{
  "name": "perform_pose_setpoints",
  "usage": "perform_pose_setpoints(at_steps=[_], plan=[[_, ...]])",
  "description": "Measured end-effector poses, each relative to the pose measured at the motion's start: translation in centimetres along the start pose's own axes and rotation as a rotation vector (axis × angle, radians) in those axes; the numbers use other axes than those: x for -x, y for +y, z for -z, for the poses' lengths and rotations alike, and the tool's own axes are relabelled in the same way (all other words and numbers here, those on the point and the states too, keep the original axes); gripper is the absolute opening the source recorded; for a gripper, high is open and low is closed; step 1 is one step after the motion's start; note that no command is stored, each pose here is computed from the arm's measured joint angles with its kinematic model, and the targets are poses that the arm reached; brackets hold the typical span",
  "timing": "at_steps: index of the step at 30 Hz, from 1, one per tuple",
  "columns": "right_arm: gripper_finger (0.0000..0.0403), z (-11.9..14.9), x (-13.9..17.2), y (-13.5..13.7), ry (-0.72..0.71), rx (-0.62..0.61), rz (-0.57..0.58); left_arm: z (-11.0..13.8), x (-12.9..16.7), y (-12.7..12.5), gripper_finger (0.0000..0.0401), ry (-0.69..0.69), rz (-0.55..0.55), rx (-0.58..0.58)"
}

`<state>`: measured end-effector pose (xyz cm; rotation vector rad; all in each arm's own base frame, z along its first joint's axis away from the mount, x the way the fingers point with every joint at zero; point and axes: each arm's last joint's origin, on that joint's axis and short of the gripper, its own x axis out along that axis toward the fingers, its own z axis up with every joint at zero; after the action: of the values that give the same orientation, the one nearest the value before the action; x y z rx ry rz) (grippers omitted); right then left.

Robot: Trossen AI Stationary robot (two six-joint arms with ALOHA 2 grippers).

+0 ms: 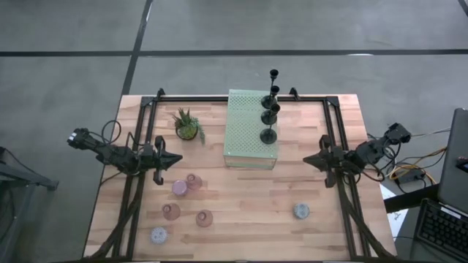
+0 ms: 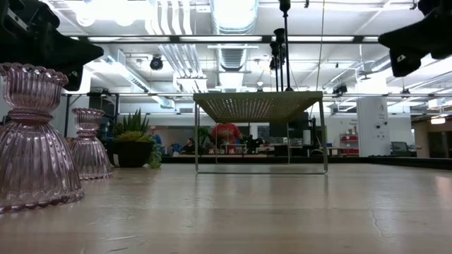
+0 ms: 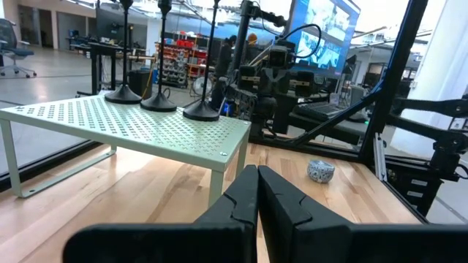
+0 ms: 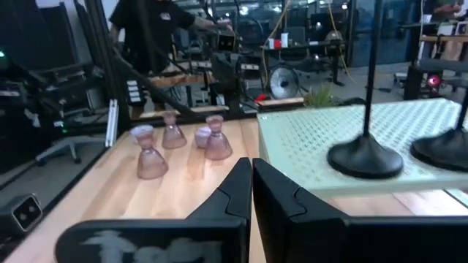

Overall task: Pick & Place candle stick holders
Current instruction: Put the bottom right pink candle holder on the shelf

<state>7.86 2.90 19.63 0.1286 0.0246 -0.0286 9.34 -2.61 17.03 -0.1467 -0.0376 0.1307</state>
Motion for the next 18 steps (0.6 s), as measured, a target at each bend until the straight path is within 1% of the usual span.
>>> perform_pose_setpoints(at_steps=[6, 18], plan=[[0.0008, 0.96, -0.06, -0.15, 0.066, 0.002, 0.028, 0.00, 0.00, 0.00, 0.0012, 0.000, 0.000, 0.000], [0.0008, 1.12, -0.08, -0.18, 0.075, 0.014, 0.033, 0.03, -0.01, 0.00, 0.0012, 0.002, 0.000, -0.001]])
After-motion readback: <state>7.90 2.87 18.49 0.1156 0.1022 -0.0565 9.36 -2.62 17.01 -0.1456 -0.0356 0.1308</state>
